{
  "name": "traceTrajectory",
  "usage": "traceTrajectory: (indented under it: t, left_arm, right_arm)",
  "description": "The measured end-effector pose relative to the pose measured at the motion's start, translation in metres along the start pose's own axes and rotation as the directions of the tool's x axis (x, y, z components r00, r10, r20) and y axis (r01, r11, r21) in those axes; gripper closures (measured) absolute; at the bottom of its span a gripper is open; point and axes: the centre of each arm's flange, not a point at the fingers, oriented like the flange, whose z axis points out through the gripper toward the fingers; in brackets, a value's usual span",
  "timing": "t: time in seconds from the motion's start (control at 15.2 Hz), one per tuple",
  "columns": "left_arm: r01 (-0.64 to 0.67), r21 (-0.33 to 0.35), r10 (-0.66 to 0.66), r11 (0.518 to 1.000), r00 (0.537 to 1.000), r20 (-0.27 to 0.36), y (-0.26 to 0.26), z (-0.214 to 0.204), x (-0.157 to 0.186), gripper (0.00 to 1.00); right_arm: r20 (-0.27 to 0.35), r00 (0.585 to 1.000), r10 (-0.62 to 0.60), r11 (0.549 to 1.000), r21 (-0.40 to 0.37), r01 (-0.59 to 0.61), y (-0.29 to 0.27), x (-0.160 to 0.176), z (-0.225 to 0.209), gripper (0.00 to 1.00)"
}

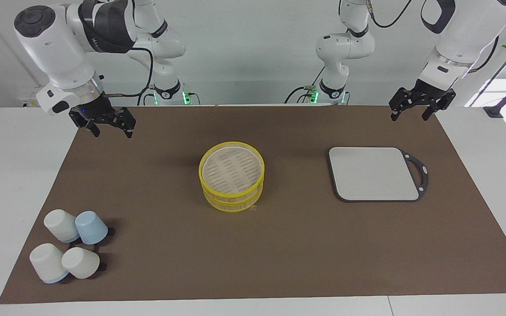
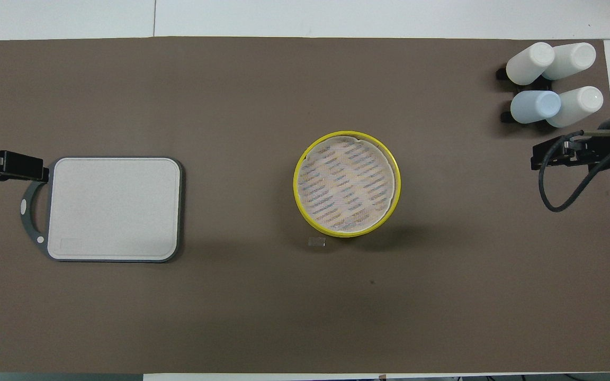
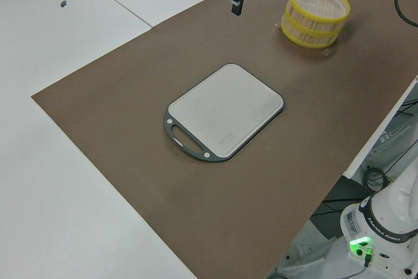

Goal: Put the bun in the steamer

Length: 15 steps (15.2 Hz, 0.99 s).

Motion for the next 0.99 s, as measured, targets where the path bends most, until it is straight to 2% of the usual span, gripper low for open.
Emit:
traceTrajectory:
  t: [0.46,0.99]
  left_arm:
    - [-0.001,0.0,0.001,1.0,1.0,-0.001,0.0,0.0,0.0,0.0]
    - [-0.001,0.0,0.001,1.0,1.0,-0.002,0.0,0.0,0.0,0.0]
  right_arm:
    - [-0.058,0.998,-0.006,1.0,0.004,0.006,-0.004,0.004,-0.021,0.0]
    - [-0.064,0.998,-0.007,1.0,0.004,0.007,-0.004,0.004,-0.023,0.0]
